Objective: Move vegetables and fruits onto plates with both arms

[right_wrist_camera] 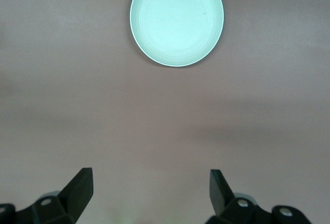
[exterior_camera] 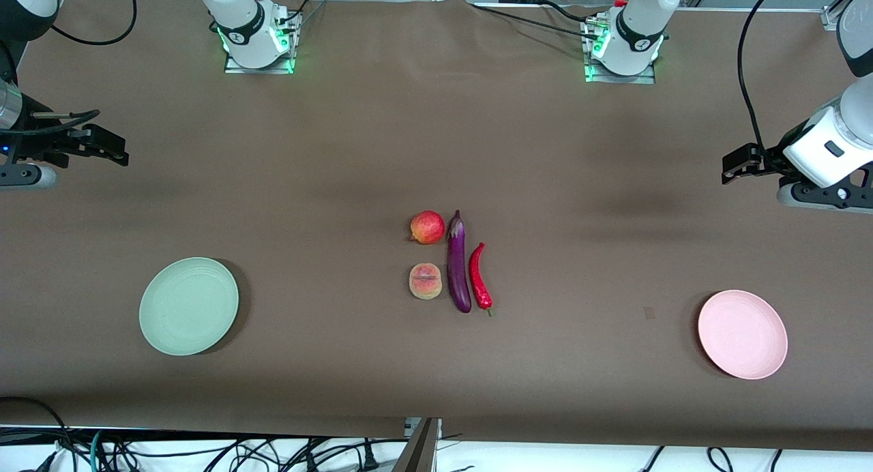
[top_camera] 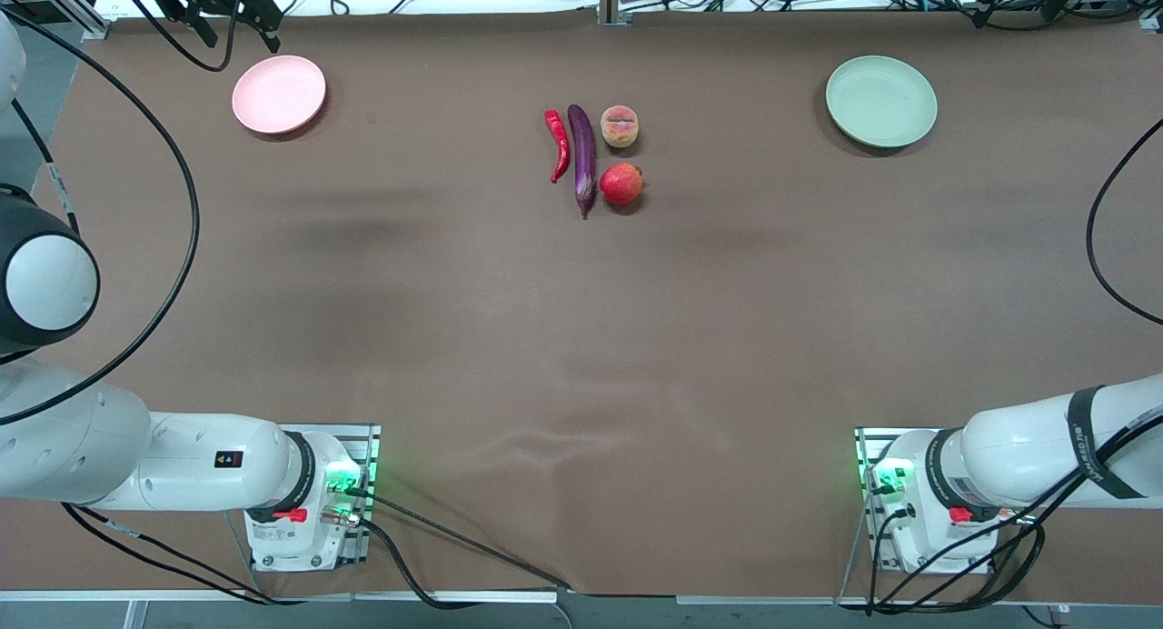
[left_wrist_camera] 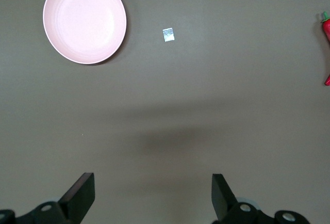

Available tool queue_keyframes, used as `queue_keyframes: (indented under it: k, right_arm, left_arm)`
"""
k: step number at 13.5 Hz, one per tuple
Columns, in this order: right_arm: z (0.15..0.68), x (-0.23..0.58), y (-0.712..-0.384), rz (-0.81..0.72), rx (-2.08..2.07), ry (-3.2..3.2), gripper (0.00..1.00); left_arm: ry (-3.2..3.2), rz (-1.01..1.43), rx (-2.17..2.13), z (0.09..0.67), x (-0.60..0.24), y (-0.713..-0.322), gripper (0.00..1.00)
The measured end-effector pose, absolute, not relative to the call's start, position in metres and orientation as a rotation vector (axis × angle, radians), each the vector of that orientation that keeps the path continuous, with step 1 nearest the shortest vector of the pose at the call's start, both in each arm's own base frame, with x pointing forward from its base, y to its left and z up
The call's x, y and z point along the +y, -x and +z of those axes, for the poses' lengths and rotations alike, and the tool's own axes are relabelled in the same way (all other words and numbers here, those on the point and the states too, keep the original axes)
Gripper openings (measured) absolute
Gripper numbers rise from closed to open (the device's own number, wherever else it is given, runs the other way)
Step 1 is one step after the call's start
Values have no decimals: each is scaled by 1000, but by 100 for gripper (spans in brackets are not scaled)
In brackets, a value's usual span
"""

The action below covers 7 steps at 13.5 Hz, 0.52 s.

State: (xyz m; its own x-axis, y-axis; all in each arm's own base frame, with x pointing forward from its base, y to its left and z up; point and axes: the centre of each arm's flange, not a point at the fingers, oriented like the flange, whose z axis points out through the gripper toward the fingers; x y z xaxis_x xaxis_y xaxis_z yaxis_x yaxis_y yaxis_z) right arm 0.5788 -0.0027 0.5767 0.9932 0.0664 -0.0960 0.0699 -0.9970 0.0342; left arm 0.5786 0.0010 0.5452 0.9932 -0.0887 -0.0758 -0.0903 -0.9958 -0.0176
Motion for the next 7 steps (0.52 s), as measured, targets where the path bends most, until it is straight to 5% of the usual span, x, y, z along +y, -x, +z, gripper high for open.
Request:
queue_keyframes:
  k: [7]
  right_arm:
    - [577, -1, -579, -147, 96, -3098, 100]
  left_arm:
    - [3115, 117, 140, 545, 1, -579, 100]
